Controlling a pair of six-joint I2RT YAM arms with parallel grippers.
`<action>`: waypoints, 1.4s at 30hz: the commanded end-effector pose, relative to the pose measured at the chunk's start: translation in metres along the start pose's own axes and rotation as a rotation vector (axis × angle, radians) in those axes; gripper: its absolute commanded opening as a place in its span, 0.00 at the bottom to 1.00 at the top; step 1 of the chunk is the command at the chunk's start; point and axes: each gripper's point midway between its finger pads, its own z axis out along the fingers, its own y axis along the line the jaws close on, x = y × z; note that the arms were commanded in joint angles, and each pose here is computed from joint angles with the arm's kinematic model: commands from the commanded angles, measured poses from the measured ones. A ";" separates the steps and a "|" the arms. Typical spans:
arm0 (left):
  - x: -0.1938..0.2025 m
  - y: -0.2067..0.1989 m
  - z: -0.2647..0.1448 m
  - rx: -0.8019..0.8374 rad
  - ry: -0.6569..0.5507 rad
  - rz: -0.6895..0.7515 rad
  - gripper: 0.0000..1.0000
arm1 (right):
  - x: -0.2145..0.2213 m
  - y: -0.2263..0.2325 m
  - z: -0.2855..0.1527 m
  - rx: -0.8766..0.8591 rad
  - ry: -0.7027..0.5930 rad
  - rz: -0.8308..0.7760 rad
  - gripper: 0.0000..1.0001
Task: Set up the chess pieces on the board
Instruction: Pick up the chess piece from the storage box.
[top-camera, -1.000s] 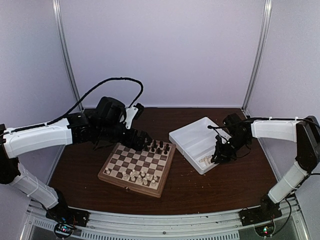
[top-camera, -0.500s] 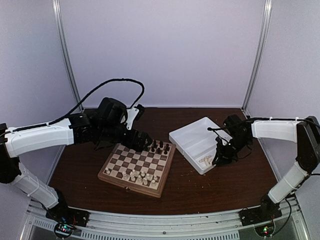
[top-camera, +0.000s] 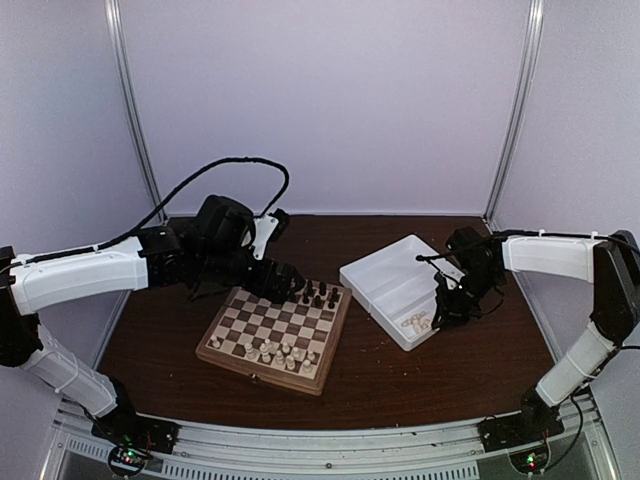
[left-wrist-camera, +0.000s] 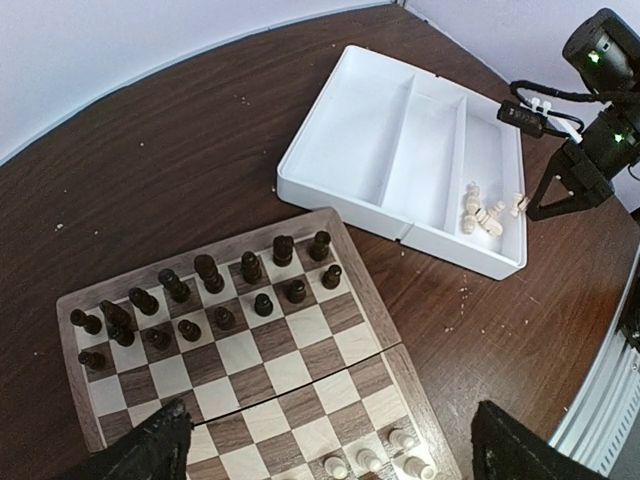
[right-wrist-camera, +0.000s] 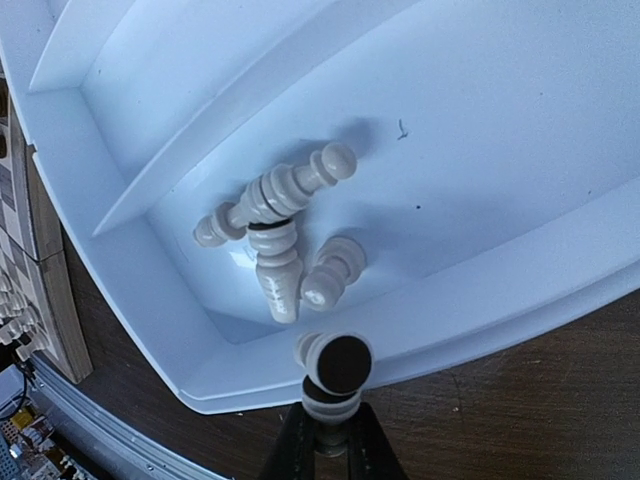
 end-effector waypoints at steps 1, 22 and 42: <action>-0.012 -0.003 0.002 0.015 -0.034 0.011 0.98 | 0.015 -0.033 -0.002 0.170 0.051 0.015 0.07; -0.013 -0.006 0.005 0.028 -0.024 0.009 0.98 | 0.008 -0.057 -0.016 0.312 -0.050 0.020 0.07; -0.016 -0.006 0.003 0.025 -0.029 0.018 0.98 | 0.001 -0.057 0.010 0.187 -0.229 0.283 0.01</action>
